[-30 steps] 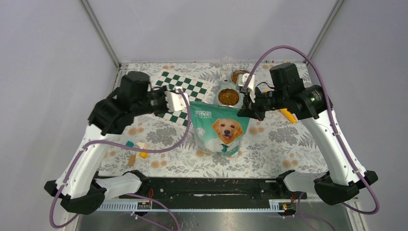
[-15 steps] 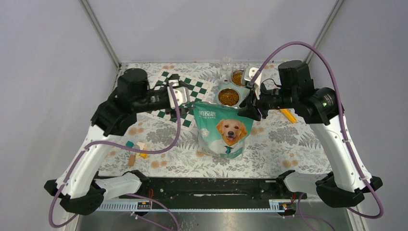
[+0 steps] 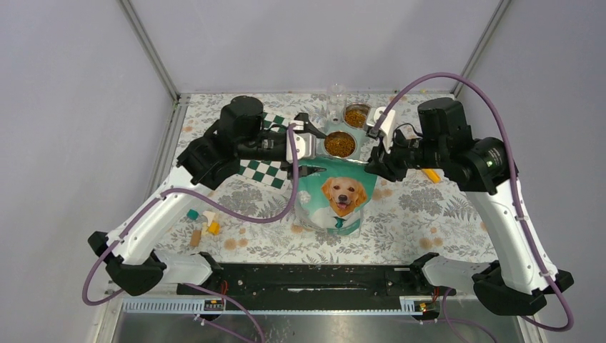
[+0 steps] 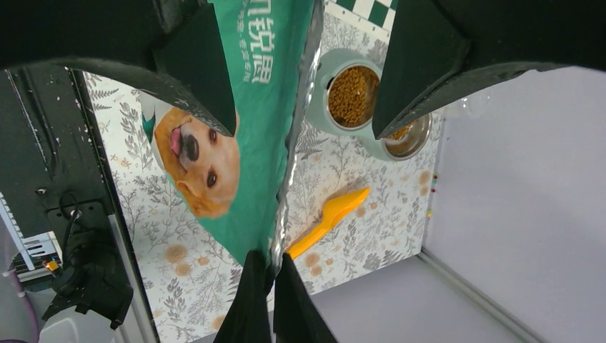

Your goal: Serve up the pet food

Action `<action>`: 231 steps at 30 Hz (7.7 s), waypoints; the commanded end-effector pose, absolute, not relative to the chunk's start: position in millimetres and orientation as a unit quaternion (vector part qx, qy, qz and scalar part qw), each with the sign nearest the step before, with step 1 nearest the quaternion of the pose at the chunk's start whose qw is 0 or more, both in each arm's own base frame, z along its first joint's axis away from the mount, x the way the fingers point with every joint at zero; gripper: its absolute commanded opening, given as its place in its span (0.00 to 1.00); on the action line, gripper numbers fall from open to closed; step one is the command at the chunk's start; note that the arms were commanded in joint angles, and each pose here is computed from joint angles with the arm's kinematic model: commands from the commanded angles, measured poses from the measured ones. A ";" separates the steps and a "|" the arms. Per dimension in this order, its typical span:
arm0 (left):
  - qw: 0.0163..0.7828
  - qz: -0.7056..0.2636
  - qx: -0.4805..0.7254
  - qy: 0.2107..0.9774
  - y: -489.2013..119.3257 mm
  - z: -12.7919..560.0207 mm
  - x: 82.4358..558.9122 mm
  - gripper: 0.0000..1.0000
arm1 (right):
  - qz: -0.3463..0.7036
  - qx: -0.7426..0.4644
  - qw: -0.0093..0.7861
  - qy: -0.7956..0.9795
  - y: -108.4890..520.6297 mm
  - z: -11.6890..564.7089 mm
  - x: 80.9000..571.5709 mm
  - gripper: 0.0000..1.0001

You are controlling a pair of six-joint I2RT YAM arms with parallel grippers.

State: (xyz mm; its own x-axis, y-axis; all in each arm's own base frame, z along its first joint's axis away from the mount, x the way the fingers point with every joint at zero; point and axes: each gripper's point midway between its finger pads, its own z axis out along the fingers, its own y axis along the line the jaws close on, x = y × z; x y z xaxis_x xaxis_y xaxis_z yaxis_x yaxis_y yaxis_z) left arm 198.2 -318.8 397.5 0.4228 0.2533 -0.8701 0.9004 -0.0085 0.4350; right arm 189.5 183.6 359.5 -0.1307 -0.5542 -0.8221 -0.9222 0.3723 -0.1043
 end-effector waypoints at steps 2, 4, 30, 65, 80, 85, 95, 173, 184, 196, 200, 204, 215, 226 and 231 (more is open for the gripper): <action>0.564 -0.317 0.648 0.401 -342.2 422.9 193.0 0.70 | 0.219 -0.523 0.384 0.729 185.7 343.2 194.1 0.22; 0.560 -0.317 0.651 0.402 -349.1 419.7 194.2 0.68 | 0.219 -0.522 0.382 0.730 186.5 342.6 195.9 0.12; 0.505 -0.241 0.697 0.449 -374.9 362.8 210.3 0.00 | 0.259 -0.480 0.476 0.690 206.4 379.7 205.7 0.00; 0.498 0.032 0.611 0.615 -155.4 362.4 269.5 0.00 | 0.213 -0.467 0.539 0.668 187.2 398.5 204.9 0.00; 0.551 0.018 0.587 0.594 -155.4 384.1 270.8 0.00 | 0.249 -0.493 0.522 0.650 200.5 406.3 197.1 0.00; 0.588 0.011 0.557 0.587 -156.8 394.5 273.0 0.22 | 0.255 -0.497 0.517 0.649 202.4 402.2 195.9 0.00; 0.679 -0.046 0.475 0.557 -167.7 429.0 264.9 0.75 | 0.268 -0.479 0.491 0.676 203.6 389.6 195.4 0.08; 0.700 -0.250 0.086 0.663 -137.9 411.8 248.5 0.83 | -0.045 0.014 0.627 0.778 96.1 495.7 311.2 0.00; 0.684 -0.228 -0.062 0.690 -108.3 405.8 266.7 0.99 | -0.061 0.059 0.636 0.767 58.4 498.6 311.0 0.00; 0.650 -0.172 -0.073 0.737 -92.5 375.7 264.2 0.99 | -0.086 0.094 0.577 0.807 33.5 428.3 318.8 0.41; 0.649 -0.187 -0.064 0.735 -94.7 370.0 255.1 0.99 | -0.059 0.089 0.585 0.804 33.7 430.1 307.0 0.79; 0.632 -0.178 -0.067 0.751 -89.8 371.6 247.4 0.99 | -0.039 0.094 0.605 0.790 28.8 451.9 288.8 0.88; 0.635 -0.157 -0.066 0.754 -63.9 391.0 210.5 0.99 | -0.020 0.153 0.668 0.728 -23.6 480.8 189.1 0.94; 0.653 -0.161 -0.047 0.739 -43.4 395.1 167.5 0.99 | -0.060 0.221 0.719 0.656 -95.2 444.6 85.0 0.99; 0.653 -0.160 -0.044 0.739 -37.8 391.6 155.8 0.99 | -0.050 0.241 0.727 0.641 -103.8 437.3 68.4 1.00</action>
